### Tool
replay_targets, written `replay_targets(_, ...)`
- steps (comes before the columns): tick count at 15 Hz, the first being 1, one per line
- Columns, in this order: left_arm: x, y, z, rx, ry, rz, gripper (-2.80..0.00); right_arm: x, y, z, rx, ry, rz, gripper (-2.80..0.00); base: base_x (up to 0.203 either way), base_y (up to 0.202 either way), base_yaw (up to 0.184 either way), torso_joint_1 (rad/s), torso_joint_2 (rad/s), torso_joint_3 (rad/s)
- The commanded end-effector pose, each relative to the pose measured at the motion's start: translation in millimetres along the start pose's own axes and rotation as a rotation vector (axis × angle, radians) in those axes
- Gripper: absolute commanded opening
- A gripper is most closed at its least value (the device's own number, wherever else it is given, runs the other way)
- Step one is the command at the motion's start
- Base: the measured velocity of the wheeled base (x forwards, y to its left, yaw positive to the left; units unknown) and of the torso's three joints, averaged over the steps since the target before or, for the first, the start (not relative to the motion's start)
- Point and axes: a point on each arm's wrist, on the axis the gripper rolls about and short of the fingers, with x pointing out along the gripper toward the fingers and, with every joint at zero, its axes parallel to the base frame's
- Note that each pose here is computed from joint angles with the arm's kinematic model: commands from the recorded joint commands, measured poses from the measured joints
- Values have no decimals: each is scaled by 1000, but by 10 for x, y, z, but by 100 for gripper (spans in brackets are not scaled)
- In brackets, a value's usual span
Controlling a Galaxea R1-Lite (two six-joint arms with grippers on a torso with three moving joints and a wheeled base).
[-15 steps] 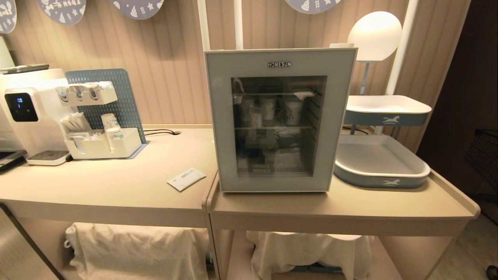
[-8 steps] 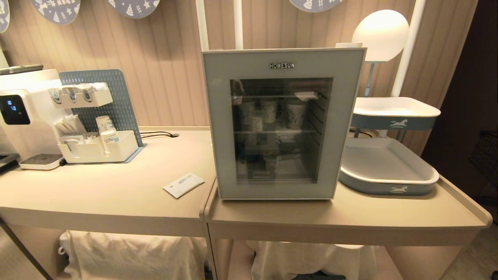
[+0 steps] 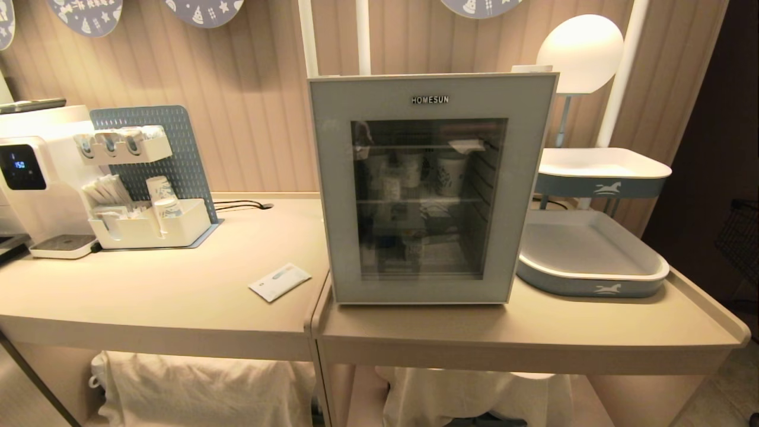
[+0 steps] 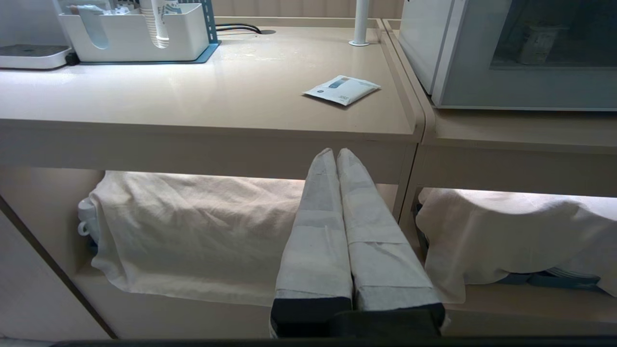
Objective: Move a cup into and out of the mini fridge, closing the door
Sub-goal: Open the freezer door
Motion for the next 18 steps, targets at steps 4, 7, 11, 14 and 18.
replay_targets(4, 1, 0, -4, -6, 1, 0, -280, 1, 0, 0, -1, 2, 0, -280, 0, 0, 0, 0, 0, 0)
replay_targets(7, 1, 0, -4, -6, 1, -1, -280, 1, 0, 0, -1, 2, 0, -280, 0, 0, 0, 125, 9, 155)
replay_targets(11, 1, 0, -4, -6, 1, 1, -280, 1, 0, 0, 1, 2, 0, -280, 0, 0, 0, 241, -10, 201)
replay_targets(14, -2, 0, 20, 0, -11, 1, -280, 1, 0, 0, 1, 2, 0, -280, 0, 0, 0, 59, -4, 56)
replay_targets(18, -211, 4, 499, -8, -139, 25, 0, 1, 0, 0, 1, 2, 0, -280, 0, 0, 0, 0, 0, 0)
